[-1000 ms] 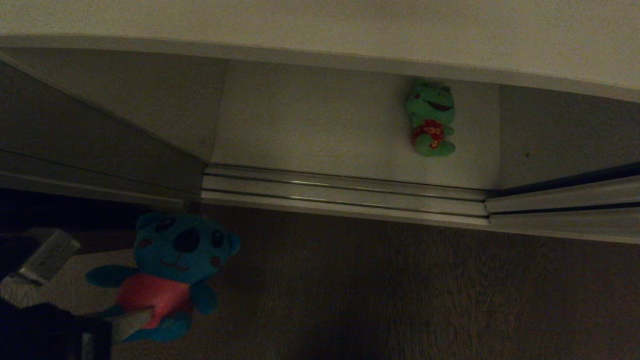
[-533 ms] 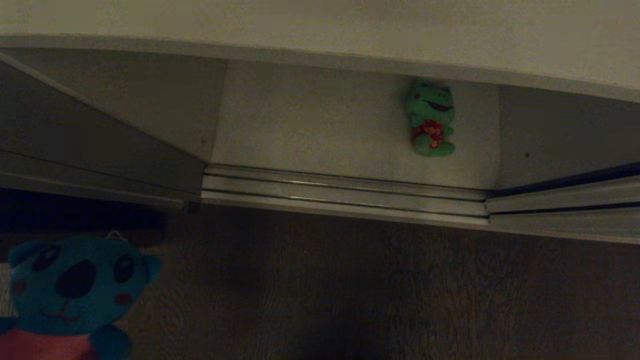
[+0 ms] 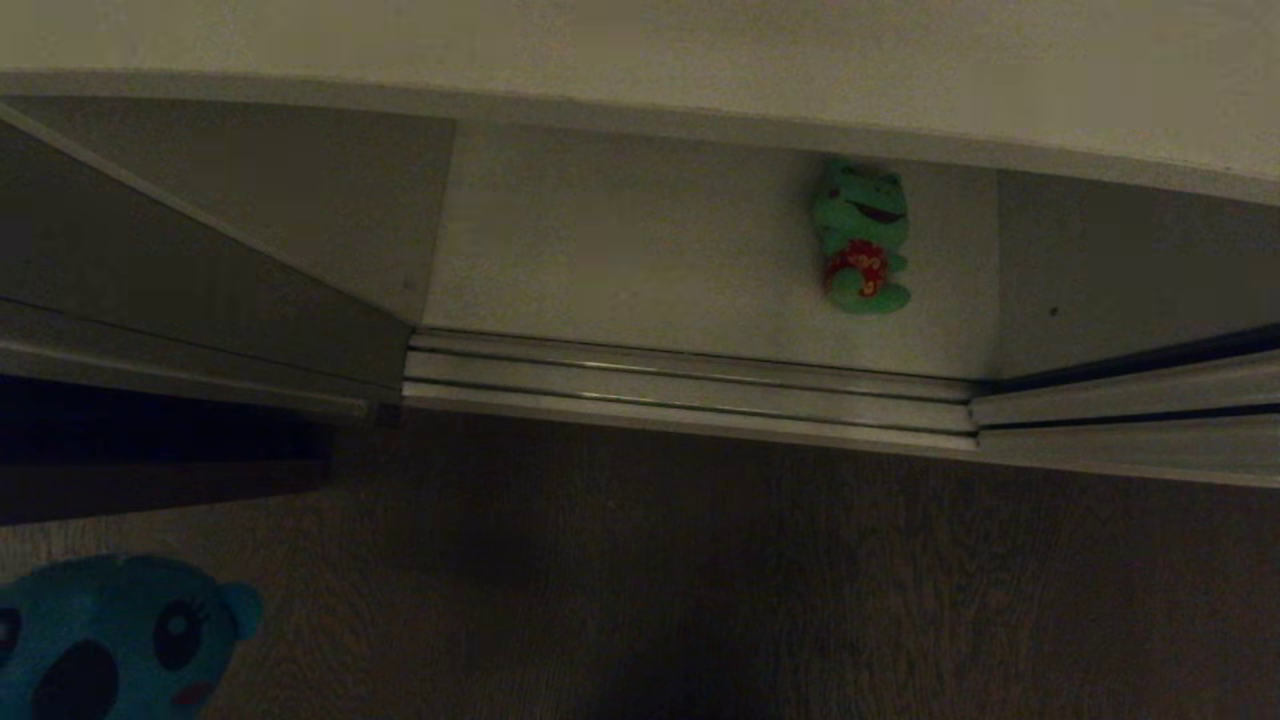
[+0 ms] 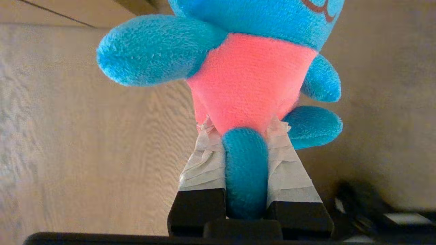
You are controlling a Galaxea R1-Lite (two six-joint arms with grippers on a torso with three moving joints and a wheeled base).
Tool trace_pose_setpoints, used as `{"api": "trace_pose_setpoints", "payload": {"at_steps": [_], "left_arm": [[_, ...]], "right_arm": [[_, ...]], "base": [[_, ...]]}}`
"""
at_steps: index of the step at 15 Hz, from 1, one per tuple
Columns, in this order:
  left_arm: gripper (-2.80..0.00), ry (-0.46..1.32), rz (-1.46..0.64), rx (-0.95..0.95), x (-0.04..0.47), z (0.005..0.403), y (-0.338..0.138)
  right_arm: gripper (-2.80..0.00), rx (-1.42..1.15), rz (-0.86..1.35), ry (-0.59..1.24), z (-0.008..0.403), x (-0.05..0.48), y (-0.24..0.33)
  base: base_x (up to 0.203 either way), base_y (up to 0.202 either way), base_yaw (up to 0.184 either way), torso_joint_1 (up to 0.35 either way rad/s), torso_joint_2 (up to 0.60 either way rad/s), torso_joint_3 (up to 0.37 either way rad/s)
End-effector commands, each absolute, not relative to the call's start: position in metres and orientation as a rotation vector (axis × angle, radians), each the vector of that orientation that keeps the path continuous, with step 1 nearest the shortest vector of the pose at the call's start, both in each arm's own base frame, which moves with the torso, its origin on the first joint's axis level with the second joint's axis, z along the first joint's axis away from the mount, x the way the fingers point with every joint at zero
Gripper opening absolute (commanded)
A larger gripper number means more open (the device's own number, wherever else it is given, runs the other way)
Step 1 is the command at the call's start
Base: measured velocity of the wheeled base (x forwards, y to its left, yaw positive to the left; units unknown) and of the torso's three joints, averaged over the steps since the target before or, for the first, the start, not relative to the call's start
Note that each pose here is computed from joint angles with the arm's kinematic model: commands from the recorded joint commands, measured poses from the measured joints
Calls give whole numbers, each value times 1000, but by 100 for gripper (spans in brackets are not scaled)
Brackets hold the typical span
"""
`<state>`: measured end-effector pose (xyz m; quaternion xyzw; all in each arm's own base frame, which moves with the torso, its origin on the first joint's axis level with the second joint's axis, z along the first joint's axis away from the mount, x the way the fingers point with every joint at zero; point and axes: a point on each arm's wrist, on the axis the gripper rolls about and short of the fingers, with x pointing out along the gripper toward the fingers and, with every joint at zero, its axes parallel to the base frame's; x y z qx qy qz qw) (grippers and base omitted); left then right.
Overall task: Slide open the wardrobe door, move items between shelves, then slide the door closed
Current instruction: Place the blue doll on the higher shelf
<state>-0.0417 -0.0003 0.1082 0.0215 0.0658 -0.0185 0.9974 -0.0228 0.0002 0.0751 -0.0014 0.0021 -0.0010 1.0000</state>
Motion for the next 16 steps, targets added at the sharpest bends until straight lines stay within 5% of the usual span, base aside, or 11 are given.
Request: {"api": "trace_pose_setpoints", "payload": {"at_steps": [1,16], "left_arm": [[-280,38,-20,55,-30,87,0],[-280,9,-5,32,-22,75,0]], "right_arm": [[-280,-3,-2,3,75,-23,0],[-280,-3,-2,5,75,-23,0]], "base": [[0,0,0,0,0,0],[0,0,0,1,0,20]]}}
